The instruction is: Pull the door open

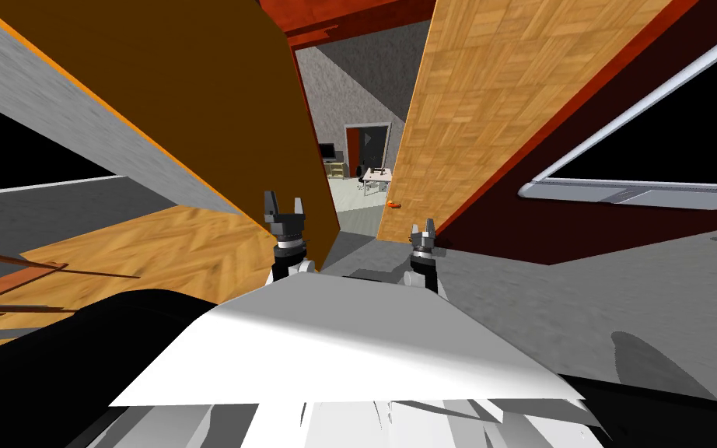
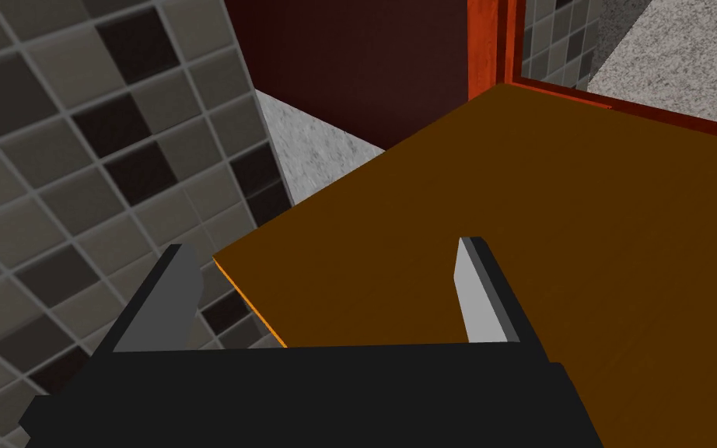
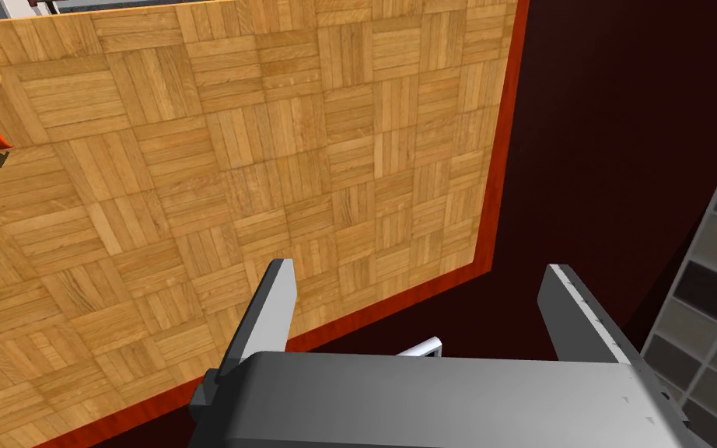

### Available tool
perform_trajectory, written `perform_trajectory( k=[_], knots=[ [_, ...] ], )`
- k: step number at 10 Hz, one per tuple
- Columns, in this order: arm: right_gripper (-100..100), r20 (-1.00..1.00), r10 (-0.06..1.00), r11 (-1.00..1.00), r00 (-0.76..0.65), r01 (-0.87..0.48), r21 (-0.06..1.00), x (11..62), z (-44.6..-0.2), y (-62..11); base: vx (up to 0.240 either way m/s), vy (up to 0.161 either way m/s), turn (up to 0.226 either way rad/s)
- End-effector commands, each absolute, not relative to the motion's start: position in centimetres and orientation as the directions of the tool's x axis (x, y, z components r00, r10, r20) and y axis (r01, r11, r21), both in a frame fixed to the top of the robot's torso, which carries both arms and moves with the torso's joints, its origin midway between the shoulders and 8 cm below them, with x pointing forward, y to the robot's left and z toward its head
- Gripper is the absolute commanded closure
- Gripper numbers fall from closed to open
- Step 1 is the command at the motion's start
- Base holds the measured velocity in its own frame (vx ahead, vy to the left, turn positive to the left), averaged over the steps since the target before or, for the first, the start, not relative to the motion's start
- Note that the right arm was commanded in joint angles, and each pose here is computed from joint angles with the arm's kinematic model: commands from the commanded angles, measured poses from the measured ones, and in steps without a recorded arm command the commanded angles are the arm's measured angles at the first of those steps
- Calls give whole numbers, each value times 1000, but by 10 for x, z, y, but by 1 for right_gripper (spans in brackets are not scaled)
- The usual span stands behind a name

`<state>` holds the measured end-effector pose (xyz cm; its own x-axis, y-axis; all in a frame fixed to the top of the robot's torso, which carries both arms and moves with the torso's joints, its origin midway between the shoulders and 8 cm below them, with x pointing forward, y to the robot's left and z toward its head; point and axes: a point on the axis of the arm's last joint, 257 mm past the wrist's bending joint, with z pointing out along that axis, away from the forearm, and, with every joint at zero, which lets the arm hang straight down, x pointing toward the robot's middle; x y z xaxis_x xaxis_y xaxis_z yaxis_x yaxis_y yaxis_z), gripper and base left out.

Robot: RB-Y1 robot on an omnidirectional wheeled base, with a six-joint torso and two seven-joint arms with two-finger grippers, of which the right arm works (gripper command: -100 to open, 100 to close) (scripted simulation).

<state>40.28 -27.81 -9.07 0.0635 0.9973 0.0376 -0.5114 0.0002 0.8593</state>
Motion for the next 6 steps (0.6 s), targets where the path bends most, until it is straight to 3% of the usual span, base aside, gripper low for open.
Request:
perform_trajectory(
  k=[1, 6],
  knots=[
    [-100, 35, 997, 1, 63, -494, 869, 406, -103, -282, 109, -12, 23],
    [-100, 29, 998, 1, 61, -443, 897, 416, -138, -289, 100, 6, 19]
  ],
)
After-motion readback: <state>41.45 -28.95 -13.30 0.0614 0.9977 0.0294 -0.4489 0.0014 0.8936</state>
